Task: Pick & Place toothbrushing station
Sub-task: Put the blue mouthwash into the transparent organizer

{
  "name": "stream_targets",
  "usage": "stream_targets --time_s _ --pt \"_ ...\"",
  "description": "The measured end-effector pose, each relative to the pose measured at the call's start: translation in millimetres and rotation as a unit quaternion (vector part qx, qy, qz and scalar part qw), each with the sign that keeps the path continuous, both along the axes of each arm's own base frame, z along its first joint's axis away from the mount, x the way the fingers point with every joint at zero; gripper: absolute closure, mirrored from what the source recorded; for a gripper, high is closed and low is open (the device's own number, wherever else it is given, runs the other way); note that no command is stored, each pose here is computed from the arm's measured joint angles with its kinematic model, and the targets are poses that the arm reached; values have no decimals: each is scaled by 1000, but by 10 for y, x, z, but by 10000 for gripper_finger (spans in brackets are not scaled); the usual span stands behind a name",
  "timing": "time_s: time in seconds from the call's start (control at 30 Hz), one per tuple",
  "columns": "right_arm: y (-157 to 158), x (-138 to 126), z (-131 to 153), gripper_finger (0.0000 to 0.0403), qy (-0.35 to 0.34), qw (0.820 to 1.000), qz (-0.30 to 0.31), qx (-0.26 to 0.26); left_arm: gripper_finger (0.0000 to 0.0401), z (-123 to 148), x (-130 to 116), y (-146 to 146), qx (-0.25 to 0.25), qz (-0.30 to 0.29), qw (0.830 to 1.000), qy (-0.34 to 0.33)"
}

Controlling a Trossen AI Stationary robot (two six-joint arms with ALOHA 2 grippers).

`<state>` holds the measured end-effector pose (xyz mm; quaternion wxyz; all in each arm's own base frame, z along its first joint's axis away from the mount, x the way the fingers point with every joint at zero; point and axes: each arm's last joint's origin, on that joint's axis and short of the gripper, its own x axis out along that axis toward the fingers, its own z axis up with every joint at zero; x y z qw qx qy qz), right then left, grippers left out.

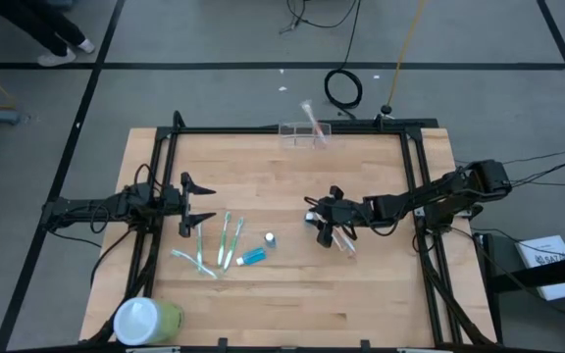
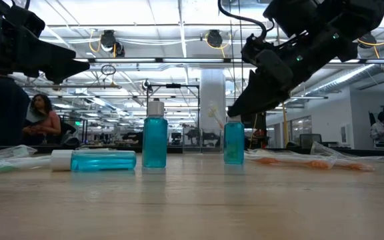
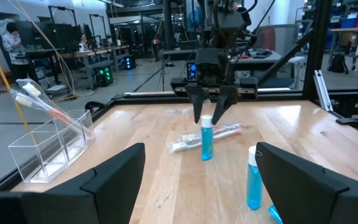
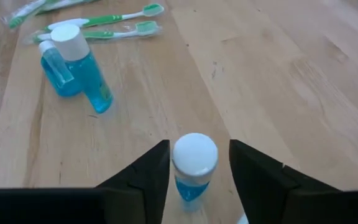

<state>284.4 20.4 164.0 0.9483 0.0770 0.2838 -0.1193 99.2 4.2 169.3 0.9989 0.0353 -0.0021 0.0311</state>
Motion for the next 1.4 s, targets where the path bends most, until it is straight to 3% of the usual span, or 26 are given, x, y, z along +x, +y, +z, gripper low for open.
stream_targets --time_s 0.33,0.8,1.27,1.4 --pt "0 -7 -10 306 5 1000 -2 4 91 0 0 0 0 0 1000 0" --pt "-30 29 84 310 -35 999 6 -14 91 0 0 0 0 0 1000 0" --pt "-678 102 382 310 -83 995 -31 -48 91 0 0 0 0 0 1000 0" --pt "-934 134 533 310 -94 991 -45 -79 91 -1 0 0 0 0 1000 0"
